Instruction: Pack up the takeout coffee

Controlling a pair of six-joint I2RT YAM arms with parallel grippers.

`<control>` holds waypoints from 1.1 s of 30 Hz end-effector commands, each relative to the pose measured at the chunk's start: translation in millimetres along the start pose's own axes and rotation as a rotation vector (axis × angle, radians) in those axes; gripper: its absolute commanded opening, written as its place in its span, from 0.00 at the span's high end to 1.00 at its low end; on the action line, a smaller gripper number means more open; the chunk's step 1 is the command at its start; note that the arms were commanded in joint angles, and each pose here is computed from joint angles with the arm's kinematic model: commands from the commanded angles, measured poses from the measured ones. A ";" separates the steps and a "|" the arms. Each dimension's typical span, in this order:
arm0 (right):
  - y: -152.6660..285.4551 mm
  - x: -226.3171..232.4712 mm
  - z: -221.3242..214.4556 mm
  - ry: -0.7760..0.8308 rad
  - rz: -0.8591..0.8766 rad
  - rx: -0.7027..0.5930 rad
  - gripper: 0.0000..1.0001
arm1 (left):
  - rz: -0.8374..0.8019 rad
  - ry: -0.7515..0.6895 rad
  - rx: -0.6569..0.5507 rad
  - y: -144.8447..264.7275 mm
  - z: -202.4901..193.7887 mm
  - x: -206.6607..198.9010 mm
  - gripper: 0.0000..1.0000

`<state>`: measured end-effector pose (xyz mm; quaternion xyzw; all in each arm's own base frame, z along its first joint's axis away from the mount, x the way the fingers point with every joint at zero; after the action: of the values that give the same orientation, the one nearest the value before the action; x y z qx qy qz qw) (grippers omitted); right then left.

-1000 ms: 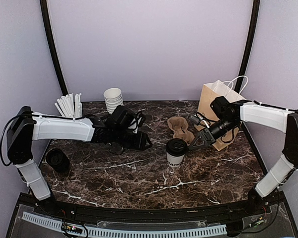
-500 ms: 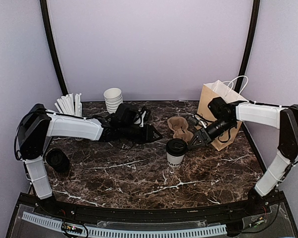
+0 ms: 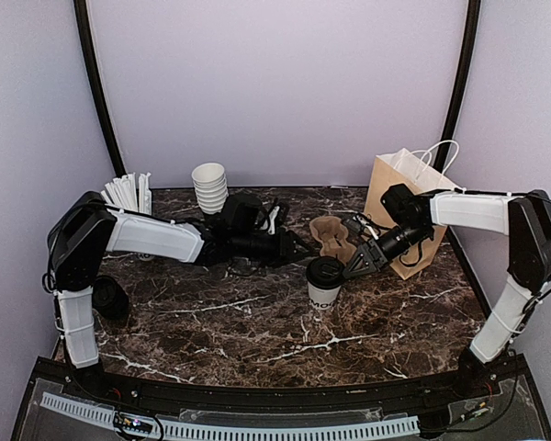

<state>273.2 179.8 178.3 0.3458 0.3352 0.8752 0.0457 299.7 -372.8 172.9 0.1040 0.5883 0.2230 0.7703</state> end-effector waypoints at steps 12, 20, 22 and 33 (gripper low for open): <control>-5.9 -7.0 0.4 -0.024 0.031 -0.005 0.53 | -0.028 0.022 0.043 -12.9 1.7 0.7 0.64; -12.7 -12.9 -3.5 -0.047 0.033 0.018 0.51 | -0.001 0.039 0.062 -15.1 -4.0 10.6 0.66; -15.2 -15.8 -5.4 -0.058 0.009 0.036 0.51 | 0.017 0.050 0.075 -14.5 -8.4 15.9 0.67; -39.8 -58.1 -45.7 -0.204 -0.241 0.257 0.51 | 0.192 0.105 0.111 -8.3 -38.8 57.2 0.75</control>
<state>277.4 183.3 157.1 0.4049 0.3405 0.8473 0.0470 299.3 -378.2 155.4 0.1095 0.6021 0.2132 0.7616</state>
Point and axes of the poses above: each gripper's point midway between its finger pads, its own y axis back along the fingers, its own x axis along the line the jaws close on, z = x × y, the point moved 9 cm from there along y, back along the fingers, and after that the axes turned 11 degrees about y, right-handed, at the moved point
